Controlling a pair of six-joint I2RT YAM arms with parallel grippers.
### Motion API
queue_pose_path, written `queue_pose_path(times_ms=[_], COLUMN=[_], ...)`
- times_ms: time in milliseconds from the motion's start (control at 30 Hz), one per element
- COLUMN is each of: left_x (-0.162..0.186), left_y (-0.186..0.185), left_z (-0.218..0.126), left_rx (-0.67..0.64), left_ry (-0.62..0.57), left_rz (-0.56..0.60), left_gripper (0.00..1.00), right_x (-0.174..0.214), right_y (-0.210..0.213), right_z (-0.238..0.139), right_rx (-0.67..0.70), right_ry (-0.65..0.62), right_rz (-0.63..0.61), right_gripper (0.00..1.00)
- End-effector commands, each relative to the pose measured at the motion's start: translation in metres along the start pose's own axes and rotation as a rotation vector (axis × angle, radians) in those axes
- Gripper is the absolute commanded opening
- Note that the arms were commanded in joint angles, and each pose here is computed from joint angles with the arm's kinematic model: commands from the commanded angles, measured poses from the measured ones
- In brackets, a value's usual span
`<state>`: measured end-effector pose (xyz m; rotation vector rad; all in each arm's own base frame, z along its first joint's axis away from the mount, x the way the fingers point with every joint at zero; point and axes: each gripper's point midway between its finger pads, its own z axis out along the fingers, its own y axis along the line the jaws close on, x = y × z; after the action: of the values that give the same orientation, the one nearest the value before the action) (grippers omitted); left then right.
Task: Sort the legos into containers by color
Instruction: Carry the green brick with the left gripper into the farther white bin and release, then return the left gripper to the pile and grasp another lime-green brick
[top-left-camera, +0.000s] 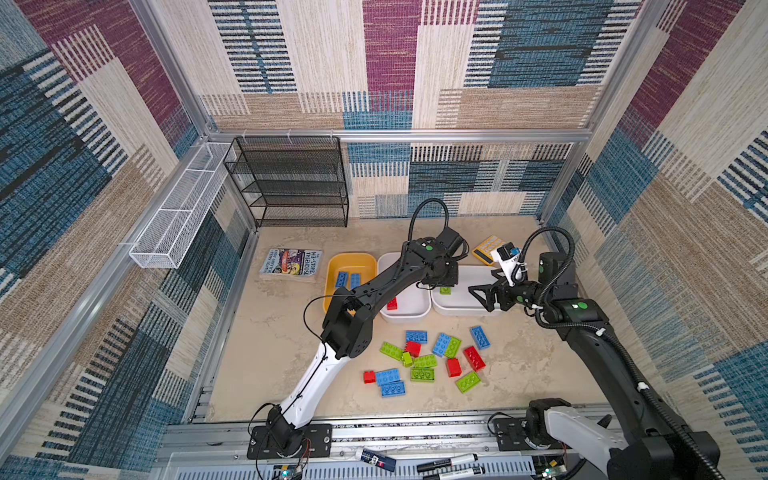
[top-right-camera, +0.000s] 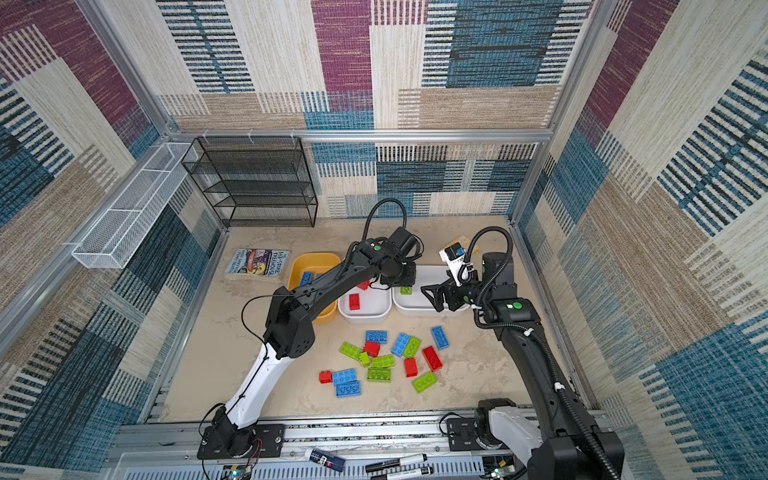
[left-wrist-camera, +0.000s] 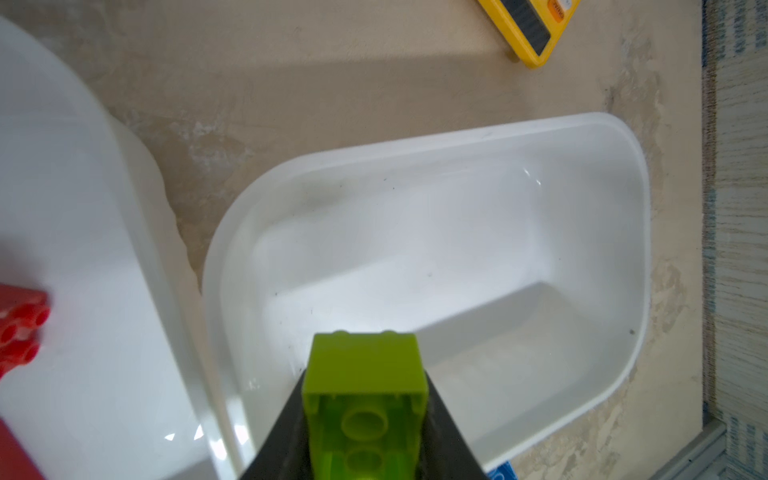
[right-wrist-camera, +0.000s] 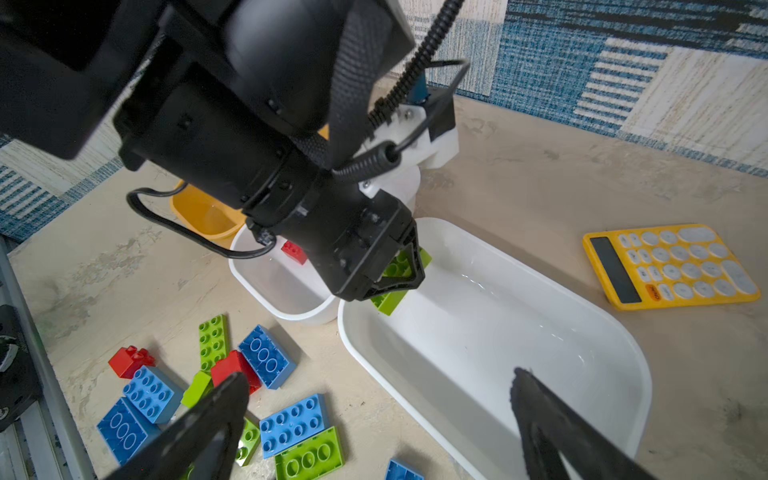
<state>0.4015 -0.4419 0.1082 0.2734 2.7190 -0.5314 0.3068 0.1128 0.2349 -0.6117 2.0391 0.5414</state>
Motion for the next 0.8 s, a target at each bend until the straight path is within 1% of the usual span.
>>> queue_pose_path(times_ms=[0,67,167,267,367,433,533,600,667,767], left_x=[-0.007,-0.008,-0.009,-0.015,-0.022,-0.019,-0.007,0.01,0.027,0.063], left_y=[0.0,0.001,0.005,0.001,-0.008,-0.012,-0.015,-0.011,-0.005,0.013], left_z=[0.01,0.014,0.011,-0.004,-0.027,-0.044,-0.075,-0.096,-0.117,-0.139], left_rx=[-0.027,-0.032,-0.054,-0.046,-0.013,0.008,0.049,0.08,0.125,0.194], left_ry=[-0.036,-0.037,-0.048,-0.075,-0.099,-0.097,-0.083,-0.052,-0.018,0.083], left_rz=[0.063,0.074,0.098,0.135,0.203,0.275,0.44,0.582,0.688,0.826], left_gripper=[0.34,0.39,0.54,0.65,0.71,0.73,0.75,0.75,0.74,0.73], right_x=[-0.005,-0.005,-0.007,-0.008,-0.008,-0.009,-0.009,-0.008,-0.008,-0.007], right_y=[-0.001,-0.001,-0.001,0.001,0.005,0.006,0.009,0.011,0.013,0.015], right_z=[-0.003,-0.004,-0.007,-0.008,-0.008,-0.008,-0.008,-0.008,-0.008,-0.007], right_rx=[0.016,0.017,0.022,0.014,-0.005,-0.011,-0.026,-0.041,-0.054,-0.063], right_ry=[-0.008,-0.005,-0.008,-0.013,-0.014,-0.016,-0.018,-0.021,-0.025,-0.027], right_rz=[-0.017,-0.02,-0.027,-0.026,-0.019,-0.018,-0.018,-0.016,-0.012,-0.011], right_gripper=[0.99,0.99,0.99,0.99,0.99,0.99,0.99,0.99,0.99,0.99])
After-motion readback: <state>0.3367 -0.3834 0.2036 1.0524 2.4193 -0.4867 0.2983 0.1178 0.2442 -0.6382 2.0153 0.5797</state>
